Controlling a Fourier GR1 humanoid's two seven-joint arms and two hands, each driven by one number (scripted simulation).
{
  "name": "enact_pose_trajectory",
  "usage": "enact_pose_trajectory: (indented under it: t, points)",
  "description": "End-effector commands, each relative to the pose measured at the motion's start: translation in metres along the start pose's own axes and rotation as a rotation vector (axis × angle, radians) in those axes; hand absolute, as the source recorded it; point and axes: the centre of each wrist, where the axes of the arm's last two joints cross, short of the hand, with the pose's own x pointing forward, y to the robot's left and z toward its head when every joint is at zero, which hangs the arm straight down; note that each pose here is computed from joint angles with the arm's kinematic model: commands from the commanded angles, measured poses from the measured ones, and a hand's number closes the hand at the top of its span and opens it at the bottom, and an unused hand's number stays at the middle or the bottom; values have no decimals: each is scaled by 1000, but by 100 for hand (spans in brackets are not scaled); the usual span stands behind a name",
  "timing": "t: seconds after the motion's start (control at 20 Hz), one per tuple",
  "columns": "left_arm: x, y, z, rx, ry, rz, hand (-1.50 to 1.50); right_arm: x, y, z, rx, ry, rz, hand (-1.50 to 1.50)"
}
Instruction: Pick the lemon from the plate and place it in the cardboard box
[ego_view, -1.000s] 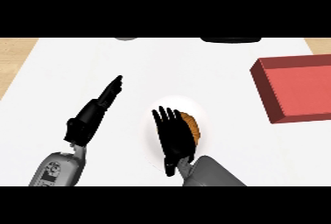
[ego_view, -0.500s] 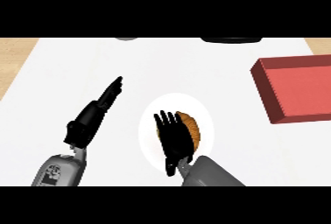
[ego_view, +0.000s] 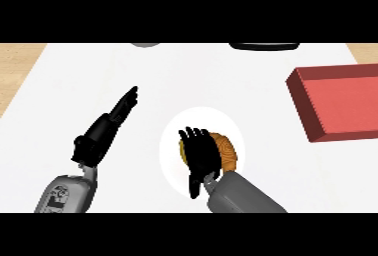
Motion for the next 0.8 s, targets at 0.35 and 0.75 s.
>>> enact_pose_trajectory:
  t: [0.35,0.75]
  points:
    - [-1,11,6,9,8,3,0,-59,13,12,-9,-77,101,150]
    - [-2,9,12,68,35,-1,0,-274,-50,83,-70,-156,206,150]
